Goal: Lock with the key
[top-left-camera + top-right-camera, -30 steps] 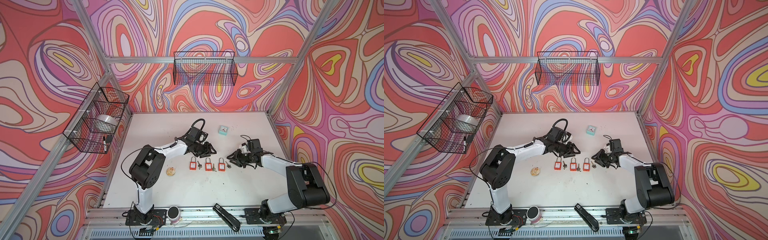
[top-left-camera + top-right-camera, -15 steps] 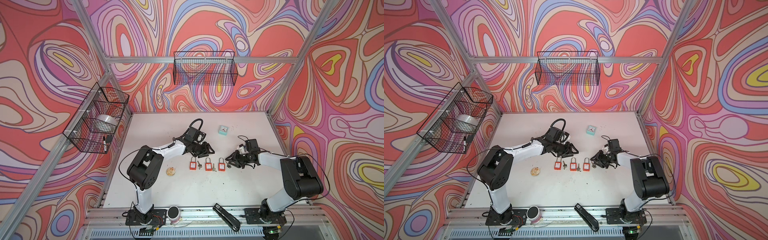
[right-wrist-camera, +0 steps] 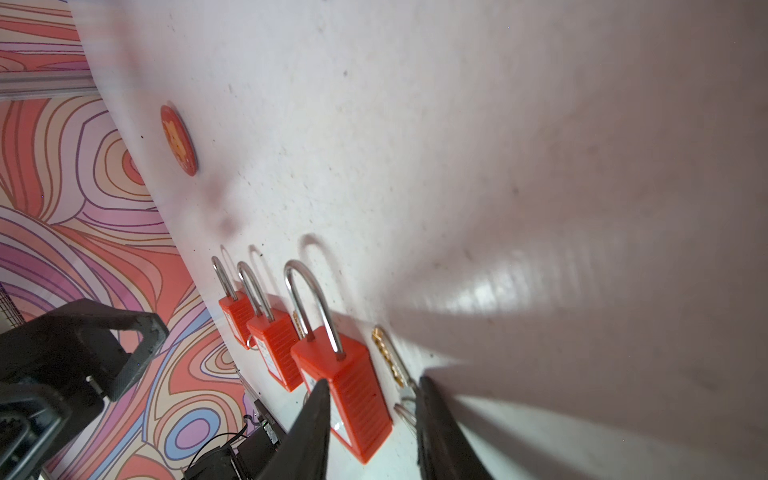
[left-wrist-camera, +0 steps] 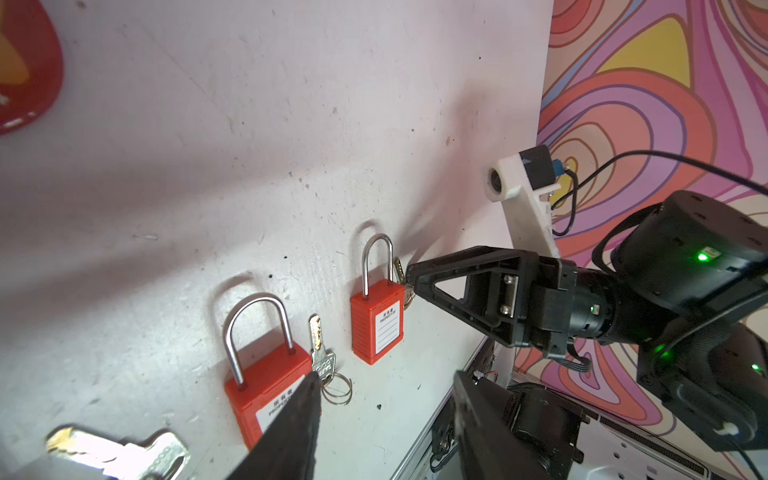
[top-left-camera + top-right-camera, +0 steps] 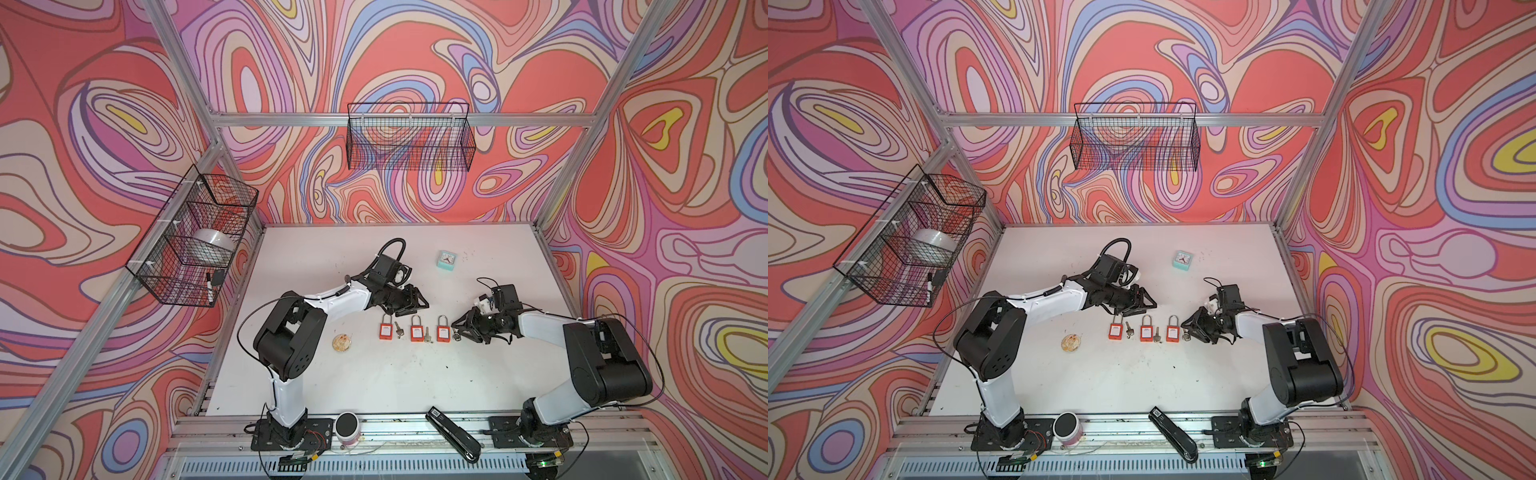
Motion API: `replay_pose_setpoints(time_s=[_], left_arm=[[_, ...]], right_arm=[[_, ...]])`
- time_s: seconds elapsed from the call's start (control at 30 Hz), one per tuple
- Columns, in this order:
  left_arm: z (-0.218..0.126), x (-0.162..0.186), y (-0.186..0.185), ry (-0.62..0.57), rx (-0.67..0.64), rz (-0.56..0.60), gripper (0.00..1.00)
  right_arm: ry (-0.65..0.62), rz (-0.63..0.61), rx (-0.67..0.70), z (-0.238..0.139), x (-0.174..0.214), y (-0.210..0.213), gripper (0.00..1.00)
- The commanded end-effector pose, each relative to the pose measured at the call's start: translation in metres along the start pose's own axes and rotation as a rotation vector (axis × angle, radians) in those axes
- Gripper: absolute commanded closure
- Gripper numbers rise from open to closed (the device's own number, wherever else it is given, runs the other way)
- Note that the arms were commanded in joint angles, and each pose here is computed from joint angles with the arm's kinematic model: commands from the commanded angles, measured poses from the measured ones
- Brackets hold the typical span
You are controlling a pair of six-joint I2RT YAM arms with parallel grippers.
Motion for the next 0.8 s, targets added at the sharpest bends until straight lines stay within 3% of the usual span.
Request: replay_pose_setpoints(time_s=[0.0, 0.3, 0.37, 0.4, 0.53, 0.63, 0.77], left_arm=[[-0.011, 0.002, -0.004, -0.022, 0.007, 0.02, 0.48], [-0.031, -0.001, -0.012, -0.082, 0.007, 0.076, 0.44], [-0.041, -0.002, -0.015, -0.113, 0.008, 0.099, 0.22], [-0.046, -0.004, -0.016, -0.135, 0.006, 0.109, 0.01], [-0.076, -0.009, -0.017, -0.249, 0.006, 0.154, 0.0], [-0.107, -0.01, -0.015, -0.37, -0.012, 0.199, 0.0], [-0.152, -0.004, -0.008, -0.594, -0.064, 0.297, 0.0]], right_arm=[[0.018, 0.01, 0.018, -0.003, 0.008, -0.002, 0.65], [-0.112, -0.127, 0.075, -0.04, -0.02, 0.038, 0.6], [-0.14, -0.159, 0.099, -0.049, -0.026, 0.047, 0.55], [-0.156, -0.179, 0.101, -0.054, -0.03, 0.053, 0.52], [-0.219, -0.237, 0.118, -0.069, -0.04, 0.068, 0.37], [-0.285, -0.265, 0.18, -0.08, -0.046, 0.074, 0.03], [-0.431, -0.301, 0.284, -0.092, -0.053, 0.072, 0.02]])
Point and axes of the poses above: each gripper's point midway between its finger pads, its own z axis out along the fingers, its own y axis along the line the jaws close on, x = y × z, the point moved 10 cm from there along -z, back along the fingers, and after that the axes turned 15 degrees about -z, right-handed, at the moved point
